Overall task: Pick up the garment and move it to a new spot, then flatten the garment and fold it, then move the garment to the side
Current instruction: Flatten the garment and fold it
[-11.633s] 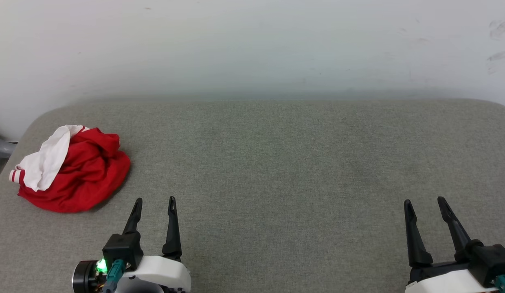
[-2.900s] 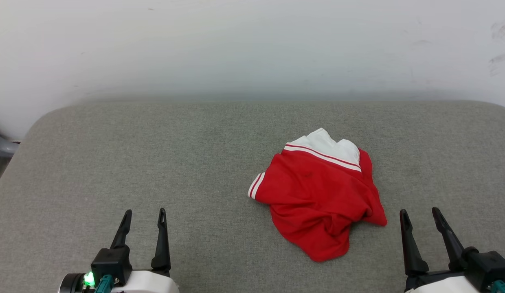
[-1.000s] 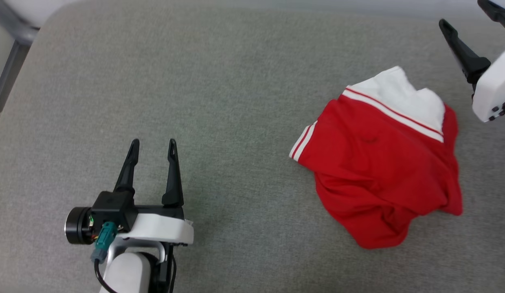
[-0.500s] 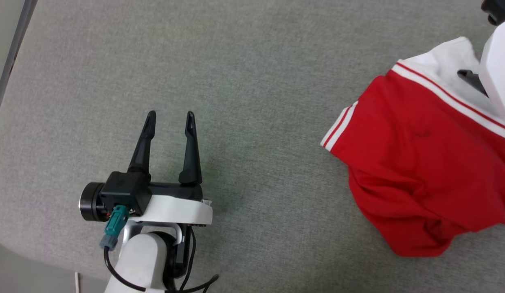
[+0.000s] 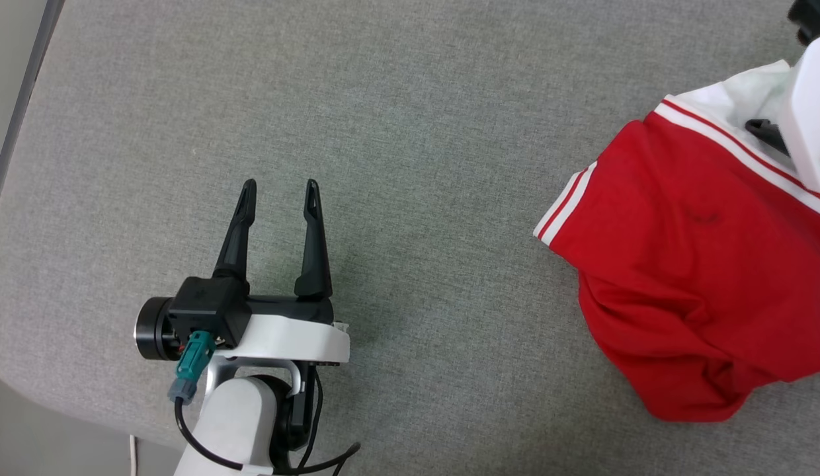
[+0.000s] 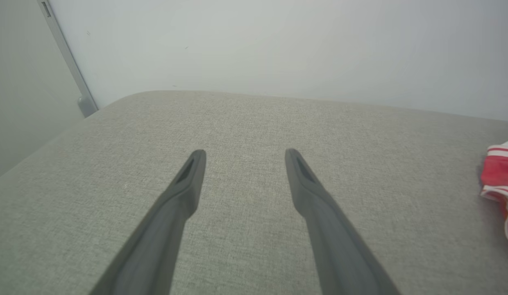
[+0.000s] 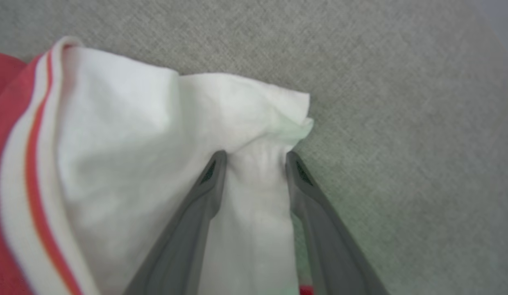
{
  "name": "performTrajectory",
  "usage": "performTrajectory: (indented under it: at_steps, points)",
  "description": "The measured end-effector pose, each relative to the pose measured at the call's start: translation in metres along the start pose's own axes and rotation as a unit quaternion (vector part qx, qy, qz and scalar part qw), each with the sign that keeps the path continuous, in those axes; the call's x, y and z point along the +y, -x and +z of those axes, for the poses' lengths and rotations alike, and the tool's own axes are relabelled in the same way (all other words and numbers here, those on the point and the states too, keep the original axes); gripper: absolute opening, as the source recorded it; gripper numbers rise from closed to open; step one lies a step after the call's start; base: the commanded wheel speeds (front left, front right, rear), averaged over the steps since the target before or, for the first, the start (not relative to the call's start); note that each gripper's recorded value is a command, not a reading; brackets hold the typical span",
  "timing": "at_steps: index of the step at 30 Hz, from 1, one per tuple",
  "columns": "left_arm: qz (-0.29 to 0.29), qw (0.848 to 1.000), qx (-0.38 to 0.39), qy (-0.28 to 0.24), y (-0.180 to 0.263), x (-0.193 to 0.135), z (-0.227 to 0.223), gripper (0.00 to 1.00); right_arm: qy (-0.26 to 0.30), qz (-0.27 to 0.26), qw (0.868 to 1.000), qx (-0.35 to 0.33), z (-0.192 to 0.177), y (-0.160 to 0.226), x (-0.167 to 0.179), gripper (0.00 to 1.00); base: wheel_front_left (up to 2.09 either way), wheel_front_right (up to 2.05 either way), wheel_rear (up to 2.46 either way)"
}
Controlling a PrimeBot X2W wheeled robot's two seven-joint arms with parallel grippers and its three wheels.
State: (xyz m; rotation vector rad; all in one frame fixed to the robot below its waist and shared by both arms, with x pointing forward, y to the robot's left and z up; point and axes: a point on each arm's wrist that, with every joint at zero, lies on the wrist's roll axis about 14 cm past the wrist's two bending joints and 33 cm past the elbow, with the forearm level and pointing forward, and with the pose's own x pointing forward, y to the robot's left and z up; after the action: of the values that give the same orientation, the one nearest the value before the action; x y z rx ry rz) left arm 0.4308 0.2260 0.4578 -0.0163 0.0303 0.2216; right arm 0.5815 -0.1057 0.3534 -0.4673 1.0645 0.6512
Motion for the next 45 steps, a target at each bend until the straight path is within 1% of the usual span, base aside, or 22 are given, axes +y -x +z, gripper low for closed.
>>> performTrajectory:
  at_steps: [3, 6, 8, 11, 13, 16, 19, 21, 24, 26, 28, 31, 33, 36, 38, 40, 42, 45]
  points:
    - [-0.002, 1.000, -0.005, 0.000, 0.001, -0.001, 0.004, 1.00, -0.004, 0.005, 1.000, -0.028, 0.007, 0.006, 0.005, 0.00, 0.00, 0.00, 0.00]
    - [-0.002, 1.000, -0.011, 0.001, 0.004, 0.000, 0.010, 1.00, -0.008, 0.005, 0.997, -0.082, 0.023, 0.020, 0.008, 0.00, 0.00, 0.00, 0.00]
    - [0.001, 1.000, -0.015, 0.002, 0.008, 0.002, 0.014, 1.00, -0.007, -0.004, 0.992, -0.125, 0.035, 0.036, 0.005, 0.00, 0.00, 0.00, 0.00]
    - [0.002, 1.000, -0.019, 0.004, 0.017, 0.004, 0.019, 1.00, 0.002, -0.019, 0.979, -0.201, 0.057, 0.070, -0.001, 0.00, 0.00, 0.00, 0.00]
    - [0.003, 1.000, -0.023, 0.004, 0.023, 0.006, 0.023, 1.00, 0.004, -0.028, 0.970, -0.242, 0.062, 0.093, -0.004, 0.00, 0.00, 0.00, 0.00]
    - [0.002, 1.000, -0.031, 0.007, 0.031, 0.007, 0.029, 1.00, 0.003, -0.043, 0.959, -0.282, 0.053, 0.123, -0.011, 0.00, 0.00, 0.00, 0.00]
    - [0.000, 0.999, -0.037, 0.008, 0.038, 0.008, 0.034, 1.00, -0.014, -0.067, 0.945, -0.320, 0.039, 0.155, -0.025, 0.00, 0.00, 0.00, 0.00]
    - [-0.003, 0.999, -0.040, 0.010, 0.043, 0.007, 0.036, 1.00, -0.032, -0.081, 0.939, -0.333, 0.021, 0.170, -0.033, 0.00, 0.00, 0.00, 0.00]
    - [-0.012, 0.999, -0.042, 0.013, 0.047, 0.002, 0.038, 1.00, -0.061, -0.106, 0.936, -0.330, -0.018, 0.184, -0.046, 0.00, 0.00, 0.00, 0.00]
    - [-0.018, 0.999, -0.044, 0.013, 0.048, -0.001, 0.039, 1.00, -0.090, -0.122, 0.931, -0.331, -0.043, 0.192, -0.053, 0.00, 0.00, 0.00, 0.00]
    - [-0.025, 0.999, -0.046, 0.014, 0.049, -0.005, 0.040, 1.00, -0.123, -0.133, 0.928, -0.326, -0.072, 0.195, -0.057, 0.00, 0.00, 0.00, 0.00]
    - [-0.035, 0.998, -0.046, 0.015, 0.051, -0.010, 0.040, 1.00, -0.164, -0.158, 0.926, -0.300, -0.122, 0.195, -0.063, 0.00, 0.00, 0.00, 0.00]
    - [-0.041, 0.998, -0.049, 0.015, 0.052, -0.013, 0.042, 1.00, -0.203, -0.169, 0.920, -0.290, -0.152, 0.194, -0.064, 0.00, 0.00, 0.00, 0.00]
    - [-0.047, 0.998, -0.048, 0.015, 0.053, -0.016, 0.041, 1.00, -0.245, -0.184, 0.917, -0.254, -0.201, 0.185, -0.058, 0.00, 0.00, 0.00, 0.00]
    - [-0.049, 0.998, -0.048, 0.014, 0.053, -0.017, 0.041, 1.00, -0.281, -0.188, 0.913, -0.227, -0.231, 0.176, -0.052, 0.00, 0.00, 0.00, 0.00]
    - [-0.051, 0.998, -0.046, 0.014, 0.052, -0.018, 0.039, 1.00, -0.309, -0.185, 0.910, -0.204, -0.255, 0.166, -0.042, 0.00, 0.00, 0.00, 0.00]
    - [-0.054, 0.997, -0.045, 0.014, 0.052, -0.020, 0.039, 1.00, -0.345, -0.179, 0.903, -0.182, -0.276, 0.155, -0.029, 0.00, 0.00, 0.00, 0.00]
    - [-0.057, 0.997, -0.043, 0.015, 0.053, -0.021, 0.037, 1.00, -0.377, -0.177, 0.897, -0.151, -0.303, 0.146, -0.015, 0.00, 0.00, 0.00, 0.00]
